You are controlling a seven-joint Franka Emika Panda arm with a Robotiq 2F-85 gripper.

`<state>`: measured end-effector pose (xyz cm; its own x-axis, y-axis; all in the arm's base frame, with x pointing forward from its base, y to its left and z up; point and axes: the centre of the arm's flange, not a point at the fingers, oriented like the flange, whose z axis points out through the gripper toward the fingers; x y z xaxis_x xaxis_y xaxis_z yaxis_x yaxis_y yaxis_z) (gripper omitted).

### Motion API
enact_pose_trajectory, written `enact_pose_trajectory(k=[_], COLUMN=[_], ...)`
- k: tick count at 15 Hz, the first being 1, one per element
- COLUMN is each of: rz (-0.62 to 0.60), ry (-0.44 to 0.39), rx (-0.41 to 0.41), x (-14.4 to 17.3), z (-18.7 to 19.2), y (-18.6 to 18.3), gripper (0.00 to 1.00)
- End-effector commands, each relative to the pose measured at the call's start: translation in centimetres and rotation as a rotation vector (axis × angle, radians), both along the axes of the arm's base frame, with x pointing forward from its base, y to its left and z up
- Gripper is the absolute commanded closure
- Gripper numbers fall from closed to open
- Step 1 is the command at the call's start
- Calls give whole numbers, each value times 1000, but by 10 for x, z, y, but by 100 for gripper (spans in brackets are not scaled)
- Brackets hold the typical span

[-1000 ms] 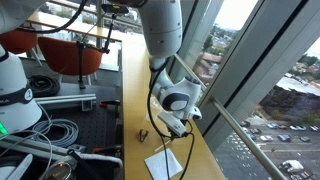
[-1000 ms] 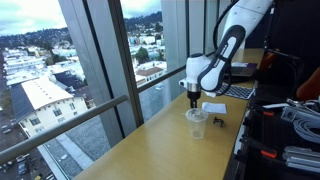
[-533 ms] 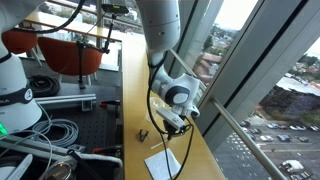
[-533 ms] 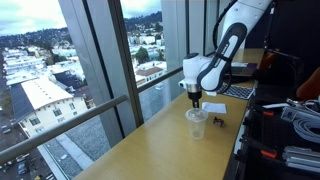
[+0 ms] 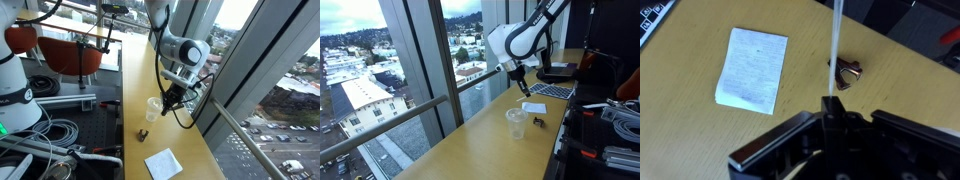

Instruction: Put the straw in the plastic cup

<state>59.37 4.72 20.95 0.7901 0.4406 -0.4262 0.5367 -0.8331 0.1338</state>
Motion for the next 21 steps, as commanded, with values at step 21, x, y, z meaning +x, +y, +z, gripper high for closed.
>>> enact_pose_trajectory(k=[21], rz=[-150], ry=[511], rx=[288], x=[34], z=[10], y=[71], gripper=[100])
